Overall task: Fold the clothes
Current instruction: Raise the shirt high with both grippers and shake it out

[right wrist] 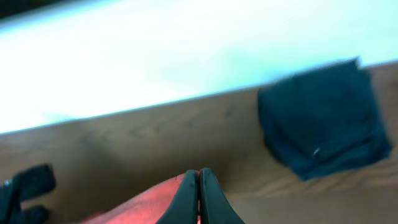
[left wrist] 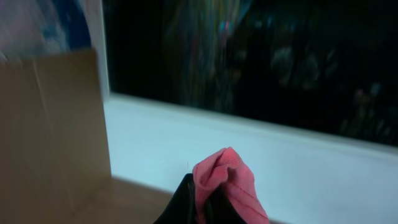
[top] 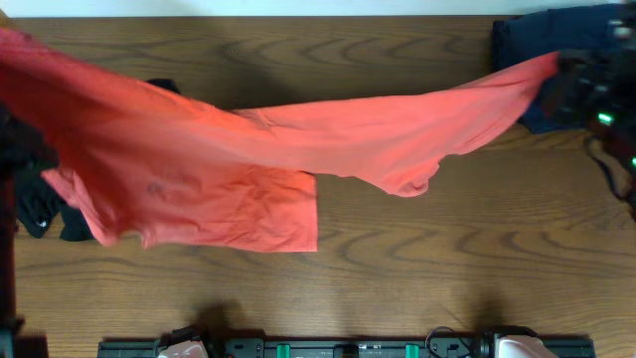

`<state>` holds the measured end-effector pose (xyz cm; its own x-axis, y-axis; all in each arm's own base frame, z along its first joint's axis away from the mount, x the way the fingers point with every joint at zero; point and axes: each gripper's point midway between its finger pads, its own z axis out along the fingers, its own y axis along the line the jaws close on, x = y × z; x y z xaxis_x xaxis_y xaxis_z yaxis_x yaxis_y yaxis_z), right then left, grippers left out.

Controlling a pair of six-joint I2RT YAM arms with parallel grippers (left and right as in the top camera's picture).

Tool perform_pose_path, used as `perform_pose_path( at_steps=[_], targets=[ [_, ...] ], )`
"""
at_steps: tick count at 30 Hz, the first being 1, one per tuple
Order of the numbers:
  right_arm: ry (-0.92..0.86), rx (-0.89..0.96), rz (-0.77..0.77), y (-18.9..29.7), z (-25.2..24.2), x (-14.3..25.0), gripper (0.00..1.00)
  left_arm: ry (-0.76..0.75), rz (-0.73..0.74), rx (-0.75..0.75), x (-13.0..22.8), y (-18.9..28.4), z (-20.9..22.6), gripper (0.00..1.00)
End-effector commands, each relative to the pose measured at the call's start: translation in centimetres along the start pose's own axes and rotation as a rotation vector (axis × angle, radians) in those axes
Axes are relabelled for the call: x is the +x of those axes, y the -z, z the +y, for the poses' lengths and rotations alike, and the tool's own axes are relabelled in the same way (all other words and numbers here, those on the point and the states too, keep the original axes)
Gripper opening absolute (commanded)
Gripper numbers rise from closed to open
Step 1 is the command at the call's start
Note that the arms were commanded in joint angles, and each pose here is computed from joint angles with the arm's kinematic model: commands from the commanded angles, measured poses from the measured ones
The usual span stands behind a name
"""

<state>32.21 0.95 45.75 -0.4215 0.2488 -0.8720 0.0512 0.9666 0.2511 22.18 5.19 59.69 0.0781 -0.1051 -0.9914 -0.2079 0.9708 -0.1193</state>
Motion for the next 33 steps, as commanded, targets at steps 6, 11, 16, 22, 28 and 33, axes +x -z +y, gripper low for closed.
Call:
perform_pose_path(
  at_steps=[6, 11, 16, 22, 28, 33],
  targets=[
    [0.076, 0.065, -0.277, 11.3, -0.7, -5.4, 0.01, 0.0, -0.183, 0.016, -4.2, 5.4, -0.7, 0.06],
    [0.1, 0.11, -0.332, 15.3, -1.0, -5.7, 0.01, -0.007, -0.288, 0.03, -6.7, 8.9, -1.2, 0.06],
    [0.112, 0.129, -0.374, 18.3, -0.9, -5.8, 0.01, -0.012, -0.384, 0.042, -9.3, 12.3, -1.7, 0.06],
    [0.108, 0.172, -0.438, 21.0, -1.3, -6.3, 0.01, -0.014, -0.408, 0.045, -9.9, 13.7, -1.8, 0.06],
    [0.096, 0.253, -0.437, 20.0, -2.7, -7.2, 0.01, -0.055, -0.35, 0.028, -8.8, 11.9, -1.6, 0.06],
    [0.098, 0.274, -0.322, 14.8, -3.5, -7.4, 0.01, -0.047, -0.259, -0.007, -7.2, 7.6, -0.7, 0.06]
  ],
)
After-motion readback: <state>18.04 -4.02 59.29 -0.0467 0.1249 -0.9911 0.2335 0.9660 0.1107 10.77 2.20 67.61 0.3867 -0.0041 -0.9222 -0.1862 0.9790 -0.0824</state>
